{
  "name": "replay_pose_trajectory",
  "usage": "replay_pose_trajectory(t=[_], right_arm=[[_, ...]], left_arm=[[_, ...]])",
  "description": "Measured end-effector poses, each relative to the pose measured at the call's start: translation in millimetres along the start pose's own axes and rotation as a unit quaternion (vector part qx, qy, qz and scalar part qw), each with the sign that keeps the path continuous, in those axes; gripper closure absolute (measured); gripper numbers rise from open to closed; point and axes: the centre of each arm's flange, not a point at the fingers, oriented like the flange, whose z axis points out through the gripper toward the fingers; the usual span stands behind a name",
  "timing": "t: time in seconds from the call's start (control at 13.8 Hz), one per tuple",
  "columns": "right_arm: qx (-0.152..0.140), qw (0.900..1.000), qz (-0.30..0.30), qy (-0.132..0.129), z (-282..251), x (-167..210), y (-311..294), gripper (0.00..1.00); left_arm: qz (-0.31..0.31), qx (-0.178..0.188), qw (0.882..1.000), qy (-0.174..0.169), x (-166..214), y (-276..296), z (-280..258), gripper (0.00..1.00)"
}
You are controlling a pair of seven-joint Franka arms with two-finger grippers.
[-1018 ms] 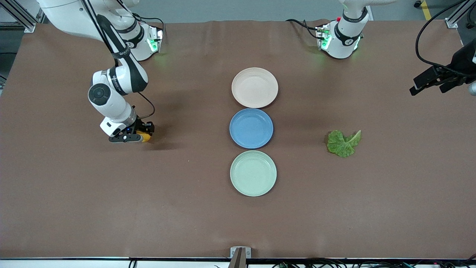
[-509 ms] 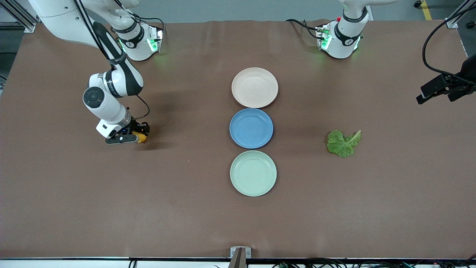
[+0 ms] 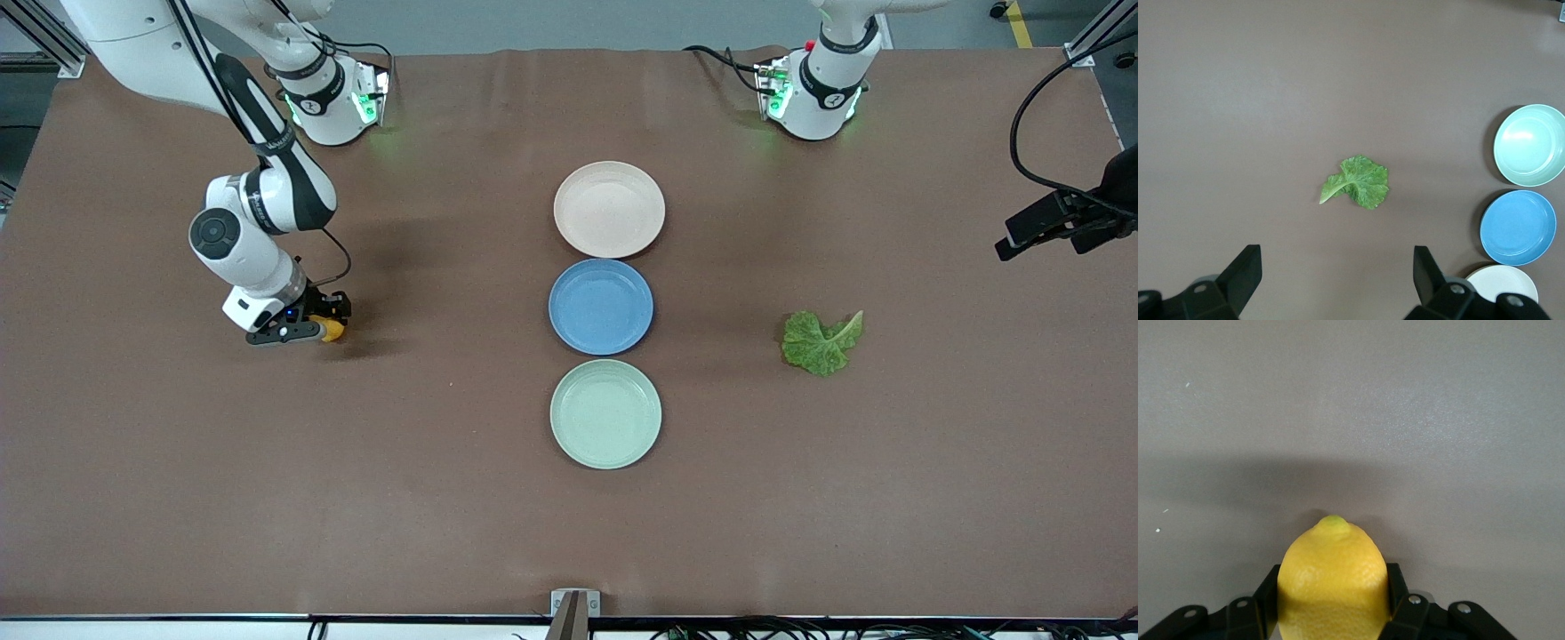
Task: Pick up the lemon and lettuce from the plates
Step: 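Lower the lemon onto the table and open the right gripper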
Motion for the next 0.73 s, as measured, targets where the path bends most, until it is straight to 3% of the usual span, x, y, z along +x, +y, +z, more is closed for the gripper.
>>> replay_pose_trajectory(t=[0.07, 0.29, 0.58, 0.73], right_arm=[[0.0, 1.0, 0.0, -0.001, 1.1, -0.5, -0.2, 0.3], [0.0, 1.0, -0.003, -0.01, -2.4, 5.9, -0.8, 0.01], [-0.013, 0.997, 0.002, -0.076, -85.5, 67.0, 6.1, 0.0], [-0.018, 0.996, 0.014, -0.091, -147.0, 95.0, 11.3, 0.0]], left_arm=[[0.0, 0.0, 1.0, 0.0, -0.1, 0.0, -0.3, 0.0], [0.0, 0.0, 1.0, 0.001, 0.0, 0.0, -0.8, 0.0], [0.0, 0.0, 1.0, 0.0, -0.2, 0.0, -1.0, 0.0], [0.0, 0.0, 1.0, 0.0, -0.3, 0.0, -1.1, 0.0]])
